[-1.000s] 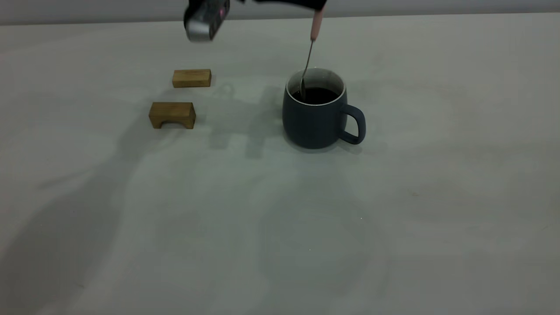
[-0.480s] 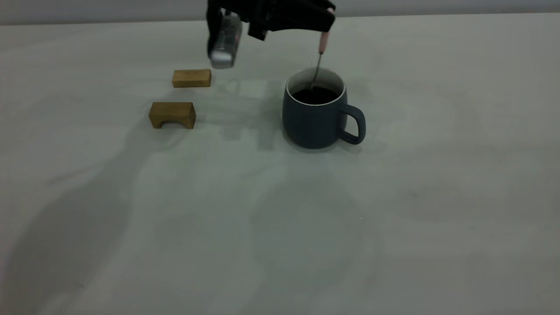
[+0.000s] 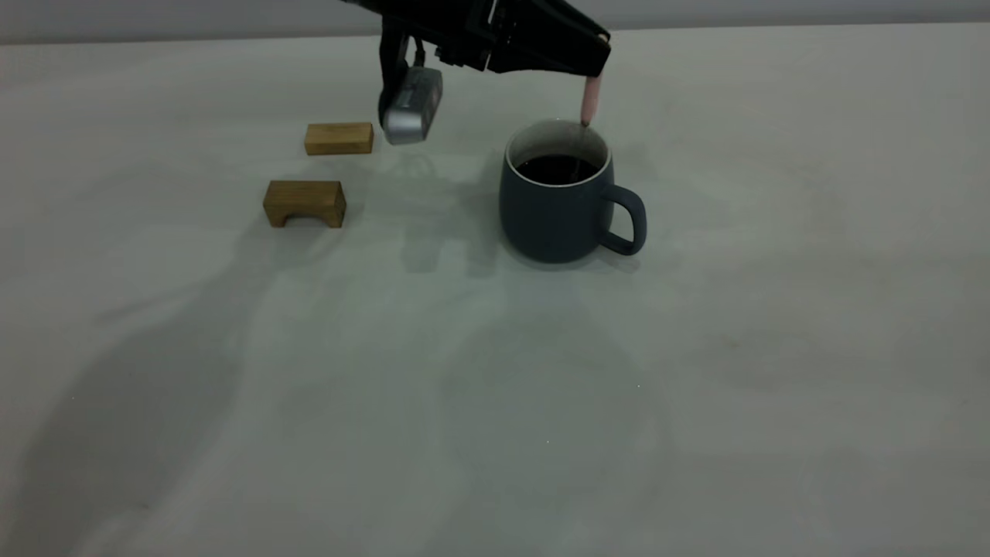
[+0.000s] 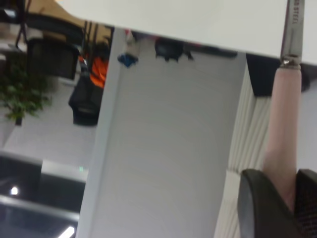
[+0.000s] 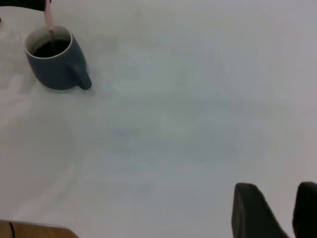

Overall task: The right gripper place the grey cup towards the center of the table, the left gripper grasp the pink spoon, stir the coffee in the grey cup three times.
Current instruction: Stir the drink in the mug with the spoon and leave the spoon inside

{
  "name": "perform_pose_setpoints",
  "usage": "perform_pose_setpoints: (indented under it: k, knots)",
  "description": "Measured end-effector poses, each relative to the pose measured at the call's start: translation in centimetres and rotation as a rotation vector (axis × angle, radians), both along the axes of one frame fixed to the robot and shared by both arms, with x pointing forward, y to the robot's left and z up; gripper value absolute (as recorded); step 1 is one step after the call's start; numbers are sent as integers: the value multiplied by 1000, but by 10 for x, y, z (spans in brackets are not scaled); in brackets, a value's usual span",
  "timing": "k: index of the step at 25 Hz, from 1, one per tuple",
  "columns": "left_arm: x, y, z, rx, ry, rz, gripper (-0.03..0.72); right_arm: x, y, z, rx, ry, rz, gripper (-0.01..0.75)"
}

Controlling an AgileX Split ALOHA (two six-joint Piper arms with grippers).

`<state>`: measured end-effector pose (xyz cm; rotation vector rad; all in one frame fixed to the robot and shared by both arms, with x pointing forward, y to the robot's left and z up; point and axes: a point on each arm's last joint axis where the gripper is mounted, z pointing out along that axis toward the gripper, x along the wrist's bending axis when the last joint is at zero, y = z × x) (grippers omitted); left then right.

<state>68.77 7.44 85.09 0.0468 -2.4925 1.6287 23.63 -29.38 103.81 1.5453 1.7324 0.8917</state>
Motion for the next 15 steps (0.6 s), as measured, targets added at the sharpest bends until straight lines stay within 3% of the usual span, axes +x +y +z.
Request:
perform_pose_setpoints:
  k: [8, 15]
  knots:
    - [14, 1, 13, 77, -118, -12, 177, 0, 0, 0, 0, 0, 0, 243]
    - [11, -4, 11, -30, -66, -11, 177, 0, 0, 0, 0, 0, 0, 243]
